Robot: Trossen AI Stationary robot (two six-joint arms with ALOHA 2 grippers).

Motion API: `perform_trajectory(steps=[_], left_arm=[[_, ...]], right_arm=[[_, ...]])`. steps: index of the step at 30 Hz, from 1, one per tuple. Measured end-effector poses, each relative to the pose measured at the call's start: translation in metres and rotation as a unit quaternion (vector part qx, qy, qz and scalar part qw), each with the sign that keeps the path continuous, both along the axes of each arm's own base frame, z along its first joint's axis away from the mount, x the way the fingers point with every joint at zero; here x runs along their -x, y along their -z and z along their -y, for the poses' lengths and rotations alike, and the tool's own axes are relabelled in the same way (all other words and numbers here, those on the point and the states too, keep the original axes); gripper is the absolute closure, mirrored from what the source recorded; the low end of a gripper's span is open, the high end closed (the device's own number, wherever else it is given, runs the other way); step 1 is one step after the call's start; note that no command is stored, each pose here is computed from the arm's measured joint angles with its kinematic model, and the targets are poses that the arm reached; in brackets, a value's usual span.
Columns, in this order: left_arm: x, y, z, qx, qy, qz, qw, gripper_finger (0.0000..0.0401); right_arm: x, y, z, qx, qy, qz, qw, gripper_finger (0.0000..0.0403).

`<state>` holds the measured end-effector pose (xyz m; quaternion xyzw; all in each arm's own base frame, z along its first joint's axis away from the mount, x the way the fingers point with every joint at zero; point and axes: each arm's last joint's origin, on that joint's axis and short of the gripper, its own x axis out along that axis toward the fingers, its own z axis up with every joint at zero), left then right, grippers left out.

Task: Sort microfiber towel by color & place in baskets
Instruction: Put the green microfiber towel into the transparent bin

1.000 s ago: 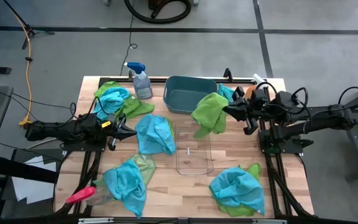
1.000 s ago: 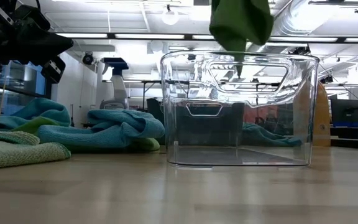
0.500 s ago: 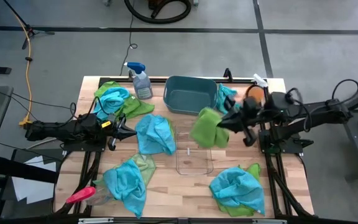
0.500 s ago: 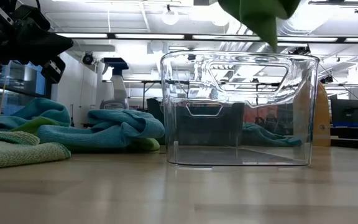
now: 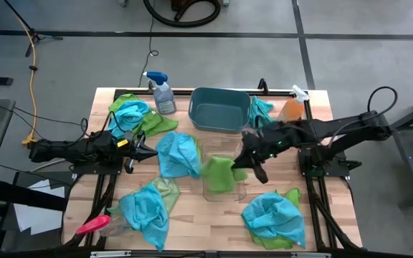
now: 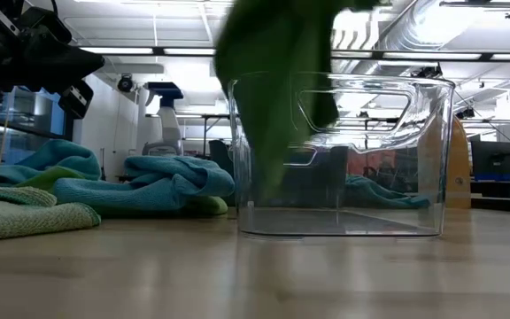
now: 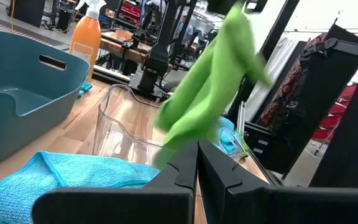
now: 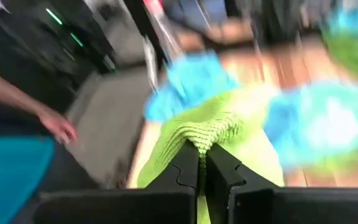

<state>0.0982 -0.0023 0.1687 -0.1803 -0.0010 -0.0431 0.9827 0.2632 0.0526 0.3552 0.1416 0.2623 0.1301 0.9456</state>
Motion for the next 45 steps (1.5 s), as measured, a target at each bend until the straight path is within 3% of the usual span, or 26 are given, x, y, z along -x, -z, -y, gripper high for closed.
perform_trajectory(steps=[7,14,26,31,36,40,45], left_arm=[[0.0,0.0,0.0,0.0,0.0,0.0,1.0,0.0401],[0.0,0.0,0.0,0.0,0.0,0.0,1.0,0.0401],[0.0,0.0,0.0,0.0,0.0,0.0,1.0,0.0401],[0.0,0.0,0.0,0.0,0.0,0.0,1.0,0.0401],[0.0,0.0,0.0,0.0,0.0,0.0,1.0,0.0401],[0.0,0.0,0.0,0.0,0.0,0.0,1.0,0.0401],[0.0,0.0,0.0,0.0,0.0,0.0,1.0,0.0401]], right_arm=[[0.011,0.023,0.001,0.007,0.038,-0.14,0.989,0.0403],[-0.015,0.035,0.002,0.028,0.028,-0.113,0.993,0.0403],[-0.071,0.116,0.004,0.131,0.001,-0.204,0.97,0.0403],[-0.078,0.141,0.013,0.144,0.0,-0.252,0.957,0.0403],[-0.081,0.145,0.017,0.134,0.005,-0.259,0.956,0.0401],[-0.08,0.145,0.019,0.124,0.013,-0.266,0.956,0.0367],[-0.077,0.147,0.018,0.097,0.015,-0.29,0.952,0.0273]])
